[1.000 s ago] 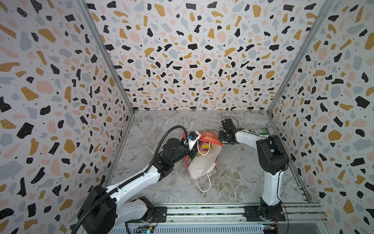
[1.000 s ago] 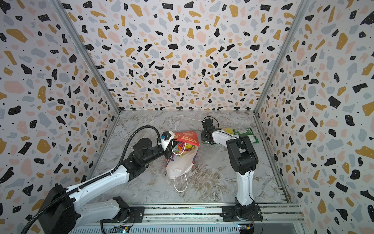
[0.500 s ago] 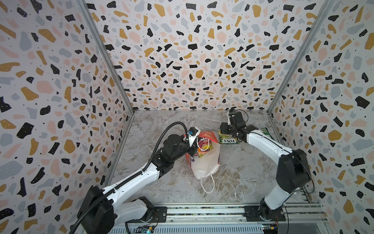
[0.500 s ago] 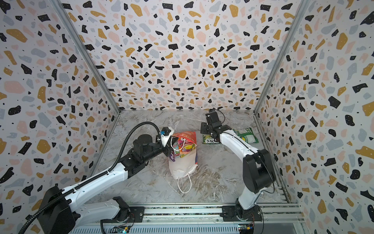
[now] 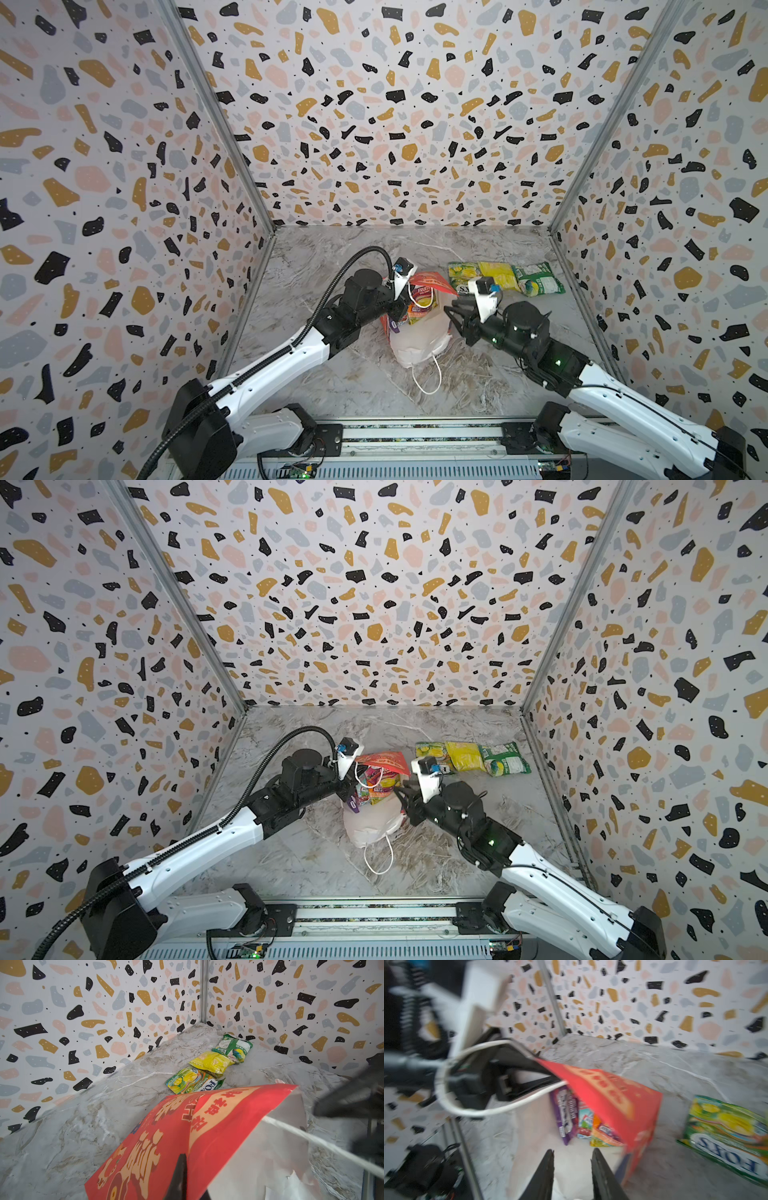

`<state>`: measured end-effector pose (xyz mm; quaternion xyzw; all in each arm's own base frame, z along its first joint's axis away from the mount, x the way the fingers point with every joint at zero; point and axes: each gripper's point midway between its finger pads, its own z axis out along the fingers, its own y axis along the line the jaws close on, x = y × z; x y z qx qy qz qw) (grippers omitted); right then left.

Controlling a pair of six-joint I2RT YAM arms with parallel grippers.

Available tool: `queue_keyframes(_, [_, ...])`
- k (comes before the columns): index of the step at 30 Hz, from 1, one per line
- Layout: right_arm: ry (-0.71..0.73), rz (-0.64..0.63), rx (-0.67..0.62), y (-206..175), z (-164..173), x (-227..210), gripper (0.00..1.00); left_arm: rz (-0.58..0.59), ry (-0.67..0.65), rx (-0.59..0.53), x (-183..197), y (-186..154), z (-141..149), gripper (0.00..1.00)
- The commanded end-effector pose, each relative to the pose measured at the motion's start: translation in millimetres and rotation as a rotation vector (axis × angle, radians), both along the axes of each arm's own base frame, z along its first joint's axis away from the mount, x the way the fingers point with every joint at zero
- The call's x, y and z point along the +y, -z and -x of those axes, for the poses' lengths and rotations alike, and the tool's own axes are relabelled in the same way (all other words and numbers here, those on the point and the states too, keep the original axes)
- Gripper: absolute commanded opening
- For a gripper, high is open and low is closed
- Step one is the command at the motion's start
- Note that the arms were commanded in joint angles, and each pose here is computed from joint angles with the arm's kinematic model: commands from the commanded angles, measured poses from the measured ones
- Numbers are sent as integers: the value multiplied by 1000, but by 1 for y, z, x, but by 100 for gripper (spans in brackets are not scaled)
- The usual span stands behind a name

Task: Take the snacks out of the paper bag
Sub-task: Pick up the snack from the paper bag.

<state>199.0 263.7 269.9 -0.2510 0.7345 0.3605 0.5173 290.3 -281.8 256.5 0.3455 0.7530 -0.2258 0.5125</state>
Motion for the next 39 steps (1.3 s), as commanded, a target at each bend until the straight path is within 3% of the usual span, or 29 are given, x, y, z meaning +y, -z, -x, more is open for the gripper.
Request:
queue_keyframes(1, [-56,-35,-61,-1,22,19,28,-57,-11,64,1,11,4,0])
queue_keyframes(6, [-90,32,-55,36,37,49,22,-74,-20,69,2,7,5,0])
queue_keyframes(14, [-71,123,-41,70,24,78,21,-70,-35,64,4,0,4,0])
queue_keyframes(32, [202,317,177,141,-35,79,19,-38,11,33,0,-9,14,0])
queue_keyframes(39, [277,319,213,147,-53,73,22,-38,24,25,0,-10,17,0])
